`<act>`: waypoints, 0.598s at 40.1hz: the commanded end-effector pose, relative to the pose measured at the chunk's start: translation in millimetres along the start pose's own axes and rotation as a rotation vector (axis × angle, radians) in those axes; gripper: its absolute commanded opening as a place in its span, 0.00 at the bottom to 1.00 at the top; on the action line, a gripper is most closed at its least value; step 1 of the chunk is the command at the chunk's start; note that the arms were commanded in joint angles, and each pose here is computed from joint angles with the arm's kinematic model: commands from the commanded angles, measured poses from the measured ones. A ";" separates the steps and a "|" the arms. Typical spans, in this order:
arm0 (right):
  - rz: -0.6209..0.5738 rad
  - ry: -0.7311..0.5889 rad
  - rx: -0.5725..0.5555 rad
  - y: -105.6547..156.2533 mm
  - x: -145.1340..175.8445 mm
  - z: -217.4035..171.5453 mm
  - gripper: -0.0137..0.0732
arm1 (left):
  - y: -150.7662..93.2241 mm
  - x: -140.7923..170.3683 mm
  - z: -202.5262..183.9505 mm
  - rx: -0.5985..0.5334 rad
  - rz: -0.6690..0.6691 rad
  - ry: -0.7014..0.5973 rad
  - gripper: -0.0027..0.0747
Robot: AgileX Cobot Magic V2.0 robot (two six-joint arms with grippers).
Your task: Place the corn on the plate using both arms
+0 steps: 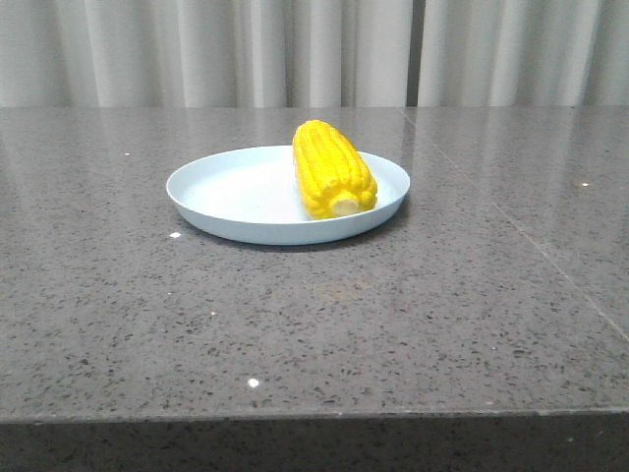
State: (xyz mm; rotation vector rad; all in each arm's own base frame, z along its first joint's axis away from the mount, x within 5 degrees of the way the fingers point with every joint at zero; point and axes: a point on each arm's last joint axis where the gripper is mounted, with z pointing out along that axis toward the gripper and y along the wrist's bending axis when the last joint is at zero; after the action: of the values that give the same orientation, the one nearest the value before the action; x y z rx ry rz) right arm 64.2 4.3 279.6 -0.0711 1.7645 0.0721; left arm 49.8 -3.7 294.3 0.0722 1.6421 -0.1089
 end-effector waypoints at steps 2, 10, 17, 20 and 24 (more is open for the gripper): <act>-0.027 -0.106 -0.001 0.4 -15.7 -2.4 0.08 | -1.0 -15.3 -1.8 0.009 -0.009 -0.097 0.01; -0.027 -0.106 -0.001 0.4 -15.7 -2.4 0.08 | -1.0 -15.5 -1.8 0.008 -0.007 -0.099 0.01; -0.027 -0.106 -0.001 0.4 -15.7 -2.4 0.08 | -2.1 -13.6 -2.1 0.019 0.024 -0.143 0.01; -0.027 -0.106 -0.001 0.4 -15.7 -2.4 0.08 | -3.6 -11.0 -3.5 0.027 0.070 -0.178 0.01; -0.027 -0.106 0.000 0.3 -15.7 -2.4 0.08 | -2.0 -2.8 -6.7 -0.008 0.038 -0.244 0.01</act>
State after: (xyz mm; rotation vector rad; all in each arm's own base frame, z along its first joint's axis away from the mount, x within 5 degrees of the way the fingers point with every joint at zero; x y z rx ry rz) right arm 64.2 4.3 279.6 -0.0719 1.7644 0.0704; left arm 46.7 -5.9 286.0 0.1190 1.5381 -0.0763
